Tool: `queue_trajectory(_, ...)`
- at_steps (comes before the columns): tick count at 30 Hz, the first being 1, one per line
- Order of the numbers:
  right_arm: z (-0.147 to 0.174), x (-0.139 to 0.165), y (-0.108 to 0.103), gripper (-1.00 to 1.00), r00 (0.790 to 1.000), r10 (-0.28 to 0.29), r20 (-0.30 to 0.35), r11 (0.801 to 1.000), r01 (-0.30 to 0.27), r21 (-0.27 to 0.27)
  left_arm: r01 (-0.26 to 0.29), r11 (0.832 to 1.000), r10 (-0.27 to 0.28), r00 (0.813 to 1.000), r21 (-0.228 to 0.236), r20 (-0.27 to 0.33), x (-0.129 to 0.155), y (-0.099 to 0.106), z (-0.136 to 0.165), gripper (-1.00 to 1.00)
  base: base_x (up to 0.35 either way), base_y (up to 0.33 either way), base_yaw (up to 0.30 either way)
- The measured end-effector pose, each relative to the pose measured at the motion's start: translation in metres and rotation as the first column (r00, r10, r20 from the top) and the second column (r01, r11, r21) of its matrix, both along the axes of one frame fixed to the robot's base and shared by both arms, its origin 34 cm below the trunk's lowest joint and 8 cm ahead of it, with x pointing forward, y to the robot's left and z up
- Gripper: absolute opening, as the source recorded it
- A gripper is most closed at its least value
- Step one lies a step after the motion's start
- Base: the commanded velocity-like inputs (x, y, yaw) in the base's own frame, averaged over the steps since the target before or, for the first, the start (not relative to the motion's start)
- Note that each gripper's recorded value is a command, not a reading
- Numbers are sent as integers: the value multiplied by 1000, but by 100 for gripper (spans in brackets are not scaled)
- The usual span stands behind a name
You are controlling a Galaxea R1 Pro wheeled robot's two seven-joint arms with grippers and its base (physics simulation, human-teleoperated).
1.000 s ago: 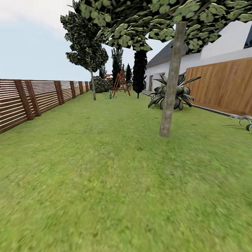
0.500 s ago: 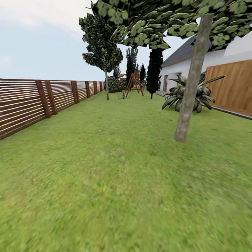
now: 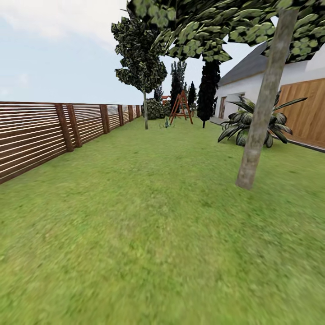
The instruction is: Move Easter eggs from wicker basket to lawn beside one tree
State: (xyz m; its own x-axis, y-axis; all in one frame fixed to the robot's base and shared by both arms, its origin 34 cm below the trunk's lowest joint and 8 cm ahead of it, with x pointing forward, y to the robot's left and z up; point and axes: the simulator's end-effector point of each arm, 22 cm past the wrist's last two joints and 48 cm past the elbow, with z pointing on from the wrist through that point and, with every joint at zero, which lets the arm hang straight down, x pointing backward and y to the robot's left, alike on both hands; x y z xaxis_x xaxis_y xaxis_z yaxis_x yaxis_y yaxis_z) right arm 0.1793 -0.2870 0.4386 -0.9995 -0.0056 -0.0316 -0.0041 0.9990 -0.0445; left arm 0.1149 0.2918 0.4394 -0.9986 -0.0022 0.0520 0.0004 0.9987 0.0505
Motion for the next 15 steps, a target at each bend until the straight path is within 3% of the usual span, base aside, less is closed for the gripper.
queue_trajectory(6,0,0,0,100,1000,0,0,1000,0,0,-1,1000,1,1000,0,0,0,0,0,100,330,0,14)
queue_trajectory(15,0,0,0,100,1000,0,0,1000,0,0,-2,1000,2,1000,0,0,0,0,0,100,330,0,186)
